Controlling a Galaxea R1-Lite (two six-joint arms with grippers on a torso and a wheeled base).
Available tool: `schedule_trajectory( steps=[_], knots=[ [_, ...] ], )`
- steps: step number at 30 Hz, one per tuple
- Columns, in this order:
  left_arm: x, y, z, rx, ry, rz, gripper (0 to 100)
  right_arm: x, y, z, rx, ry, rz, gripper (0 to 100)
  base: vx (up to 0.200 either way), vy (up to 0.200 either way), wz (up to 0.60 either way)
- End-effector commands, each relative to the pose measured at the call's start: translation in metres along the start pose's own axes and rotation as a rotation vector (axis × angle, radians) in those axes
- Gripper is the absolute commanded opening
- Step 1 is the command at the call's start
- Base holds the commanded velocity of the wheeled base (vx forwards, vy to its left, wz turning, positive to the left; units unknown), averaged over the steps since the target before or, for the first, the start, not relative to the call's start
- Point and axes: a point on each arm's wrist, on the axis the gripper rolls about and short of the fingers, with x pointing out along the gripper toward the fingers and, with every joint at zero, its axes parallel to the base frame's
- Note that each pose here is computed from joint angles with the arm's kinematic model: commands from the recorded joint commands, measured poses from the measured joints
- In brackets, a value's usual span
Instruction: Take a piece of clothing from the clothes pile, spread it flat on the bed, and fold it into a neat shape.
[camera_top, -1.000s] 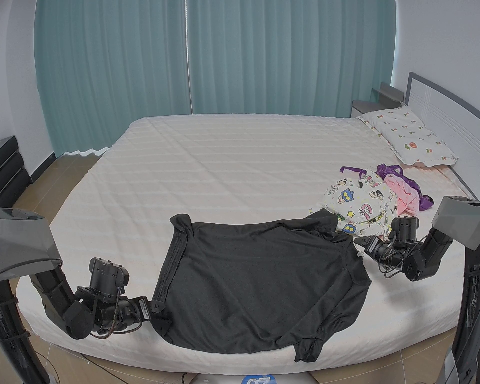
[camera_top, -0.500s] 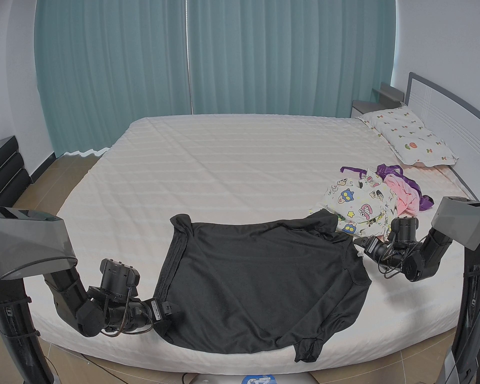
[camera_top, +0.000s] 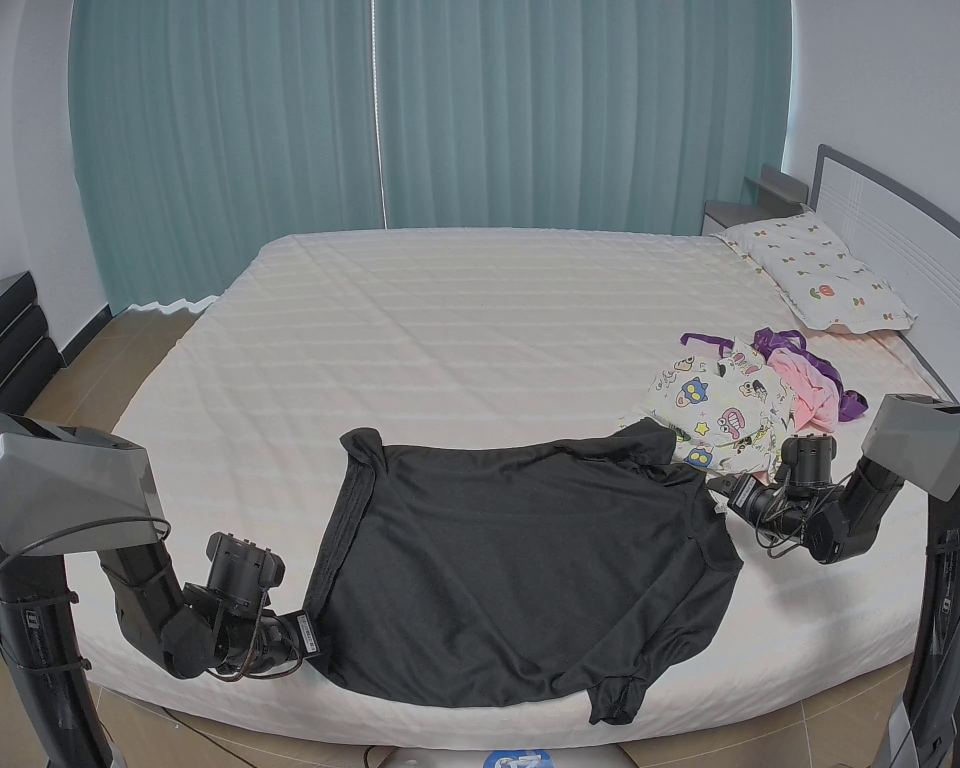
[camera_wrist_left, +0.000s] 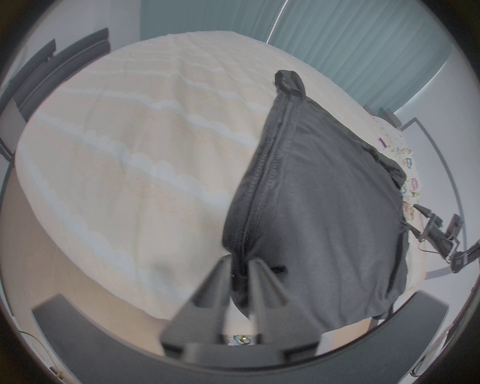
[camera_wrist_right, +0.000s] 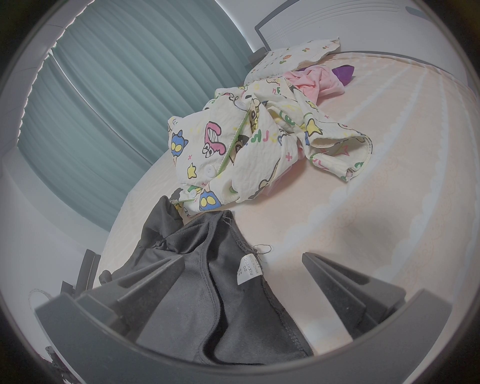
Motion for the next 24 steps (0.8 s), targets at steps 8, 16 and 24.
schedule_trajectory(
  steps=[8, 16, 24],
  knots=[
    [-0.028, 0.001, -0.002, 0.016, 0.079, 0.094, 0, 0.000, 0.000, 0.000, -0.001, -0.001, 0.001, 100, 0.000, 0.000, 0.00],
    [-0.031, 0.003, -0.003, 0.017, 0.106, 0.116, 0, 0.000, 0.000, 0.000, -0.001, -0.001, 0.001, 100, 0.000, 0.000, 0.00],
    [-0.030, 0.003, 0.002, 0.002, 0.093, 0.110, 100, 0.000, 0.000, 0.000, -0.001, -0.001, 0.001, 100, 0.000, 0.000, 0.00]
  ],
)
